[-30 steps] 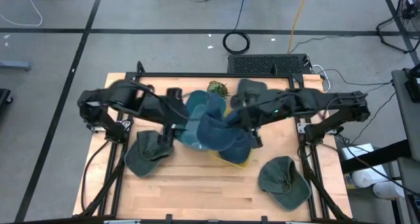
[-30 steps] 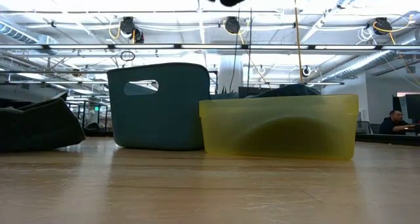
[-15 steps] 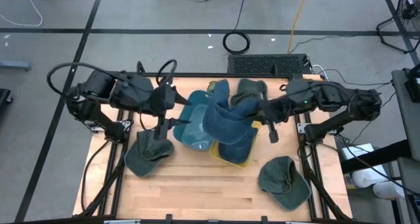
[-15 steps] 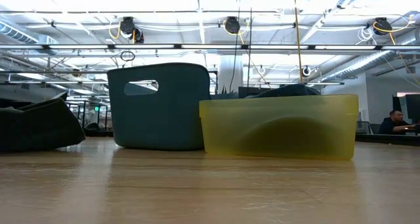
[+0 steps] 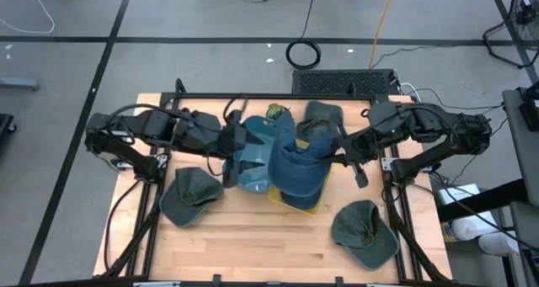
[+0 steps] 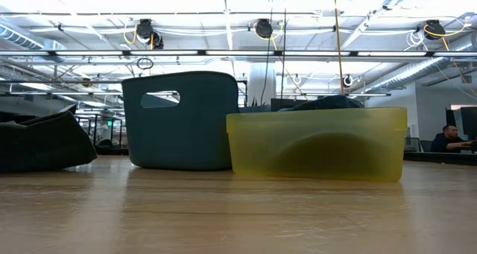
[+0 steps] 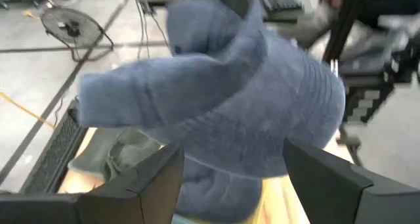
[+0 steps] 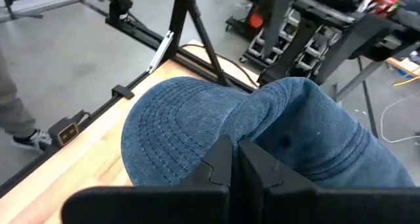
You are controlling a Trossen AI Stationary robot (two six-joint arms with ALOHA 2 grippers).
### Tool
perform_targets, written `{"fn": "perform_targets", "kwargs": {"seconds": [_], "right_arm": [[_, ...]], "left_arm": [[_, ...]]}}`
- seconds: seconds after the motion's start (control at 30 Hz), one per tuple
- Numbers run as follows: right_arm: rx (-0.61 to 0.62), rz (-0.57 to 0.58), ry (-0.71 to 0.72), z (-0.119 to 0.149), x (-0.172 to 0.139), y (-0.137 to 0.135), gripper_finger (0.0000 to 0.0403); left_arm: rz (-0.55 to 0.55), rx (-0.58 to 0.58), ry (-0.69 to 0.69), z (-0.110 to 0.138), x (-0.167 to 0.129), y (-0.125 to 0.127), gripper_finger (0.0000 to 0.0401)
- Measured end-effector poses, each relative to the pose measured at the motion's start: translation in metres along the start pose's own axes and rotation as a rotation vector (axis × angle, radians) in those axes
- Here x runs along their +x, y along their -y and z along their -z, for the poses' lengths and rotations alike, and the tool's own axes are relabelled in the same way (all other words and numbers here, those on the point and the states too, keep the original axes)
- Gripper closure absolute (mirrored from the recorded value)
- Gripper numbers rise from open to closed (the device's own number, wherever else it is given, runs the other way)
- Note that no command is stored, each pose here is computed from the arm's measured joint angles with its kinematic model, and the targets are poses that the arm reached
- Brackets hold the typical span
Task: Pick & Place hat
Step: Put the blue cap into the yellow bin
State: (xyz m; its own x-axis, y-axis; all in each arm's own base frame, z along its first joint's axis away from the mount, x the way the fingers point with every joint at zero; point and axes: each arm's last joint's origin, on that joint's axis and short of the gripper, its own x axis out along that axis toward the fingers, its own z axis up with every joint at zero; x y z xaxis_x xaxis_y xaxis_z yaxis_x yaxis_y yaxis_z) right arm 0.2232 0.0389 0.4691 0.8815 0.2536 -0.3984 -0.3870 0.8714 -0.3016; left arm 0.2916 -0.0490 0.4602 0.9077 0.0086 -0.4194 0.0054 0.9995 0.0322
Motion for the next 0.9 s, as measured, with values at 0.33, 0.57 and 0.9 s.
{"fn": "perform_targets", "kwargs": {"seconds": [0.33,0.57,0.9], "right_arm": [[-0.076,-0.028,-0.080,0.013,0.007,-0.004,0.0403],[-0.081,-0.039,-0.117,0.044,0.022,-0.012,0.0403],[0.023,-0.053,-0.048,0.104,0.034,-0.022,0.0403]], "left_arm": [[-0.005,-0.142,0.191,0.032,-0.021,-0.010,0.0132],[-0.027,-0.161,0.186,0.039,-0.021,-0.011,0.0132],[-0.027,-0.167,0.193,0.039,-0.021,-0.011,0.0132]]}}
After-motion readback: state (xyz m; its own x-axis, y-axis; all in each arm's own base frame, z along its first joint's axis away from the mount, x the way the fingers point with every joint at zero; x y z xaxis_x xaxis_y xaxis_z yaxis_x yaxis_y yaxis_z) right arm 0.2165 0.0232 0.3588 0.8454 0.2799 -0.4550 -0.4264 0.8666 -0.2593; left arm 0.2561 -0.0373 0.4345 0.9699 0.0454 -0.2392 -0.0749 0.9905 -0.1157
